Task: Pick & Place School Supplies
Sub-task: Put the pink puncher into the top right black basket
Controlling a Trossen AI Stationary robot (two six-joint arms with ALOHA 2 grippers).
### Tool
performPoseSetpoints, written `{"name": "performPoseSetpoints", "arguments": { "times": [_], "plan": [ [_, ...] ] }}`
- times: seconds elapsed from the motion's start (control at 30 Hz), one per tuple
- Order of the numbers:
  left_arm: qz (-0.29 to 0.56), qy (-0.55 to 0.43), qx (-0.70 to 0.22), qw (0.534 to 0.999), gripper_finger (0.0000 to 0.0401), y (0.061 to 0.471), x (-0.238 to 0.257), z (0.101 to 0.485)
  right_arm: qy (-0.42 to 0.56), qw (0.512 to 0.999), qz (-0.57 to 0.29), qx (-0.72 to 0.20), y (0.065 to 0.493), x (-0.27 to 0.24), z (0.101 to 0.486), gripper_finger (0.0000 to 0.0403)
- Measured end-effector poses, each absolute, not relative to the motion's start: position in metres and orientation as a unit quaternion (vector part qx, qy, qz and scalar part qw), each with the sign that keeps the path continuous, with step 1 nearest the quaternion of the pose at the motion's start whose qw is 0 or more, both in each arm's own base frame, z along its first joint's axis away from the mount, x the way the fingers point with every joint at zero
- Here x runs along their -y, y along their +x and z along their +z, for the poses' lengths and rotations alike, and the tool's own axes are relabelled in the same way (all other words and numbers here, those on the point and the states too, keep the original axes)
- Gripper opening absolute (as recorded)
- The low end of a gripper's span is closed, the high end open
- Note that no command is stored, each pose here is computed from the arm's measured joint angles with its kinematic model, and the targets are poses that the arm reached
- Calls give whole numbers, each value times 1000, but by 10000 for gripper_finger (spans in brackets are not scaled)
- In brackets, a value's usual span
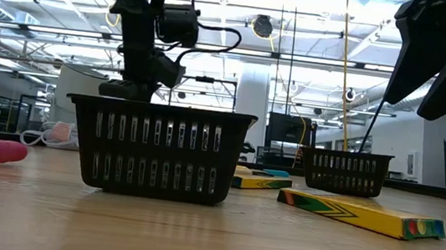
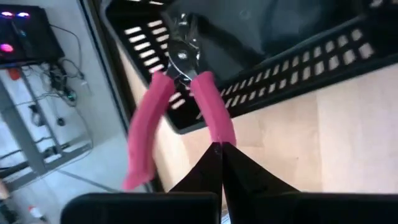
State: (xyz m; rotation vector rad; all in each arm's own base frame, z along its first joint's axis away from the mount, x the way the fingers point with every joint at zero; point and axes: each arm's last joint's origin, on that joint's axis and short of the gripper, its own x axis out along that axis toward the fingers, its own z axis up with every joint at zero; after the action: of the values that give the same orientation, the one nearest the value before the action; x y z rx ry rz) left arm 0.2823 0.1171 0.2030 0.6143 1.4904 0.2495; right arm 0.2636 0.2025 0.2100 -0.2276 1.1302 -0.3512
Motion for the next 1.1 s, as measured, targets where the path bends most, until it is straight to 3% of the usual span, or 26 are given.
{"name": "performPoseSetpoints", "arguments": {
  "times": [0.17,0.43,0.7,0.87,1.1],
  "plan": [
    [120,307,-658,677,1,290,-113,214,-107,824,-165,-531,264,-202,210,306],
    [117,317,-615,712,0,307,-111,248,-104,824,-167,-531,264,-202,210,306],
    [98,233,-640,726,8,296,-116,249,-87,818,-157,-547,263,-203,209,306],
    [68,185,-639,743,62,296,-117,243,-81,814,-151,-555,262,-204,209,306],
    [73,190,-674,710,163,303,-122,221,-78,814,-153,-556,262,-204,209,306]
  ]
}}
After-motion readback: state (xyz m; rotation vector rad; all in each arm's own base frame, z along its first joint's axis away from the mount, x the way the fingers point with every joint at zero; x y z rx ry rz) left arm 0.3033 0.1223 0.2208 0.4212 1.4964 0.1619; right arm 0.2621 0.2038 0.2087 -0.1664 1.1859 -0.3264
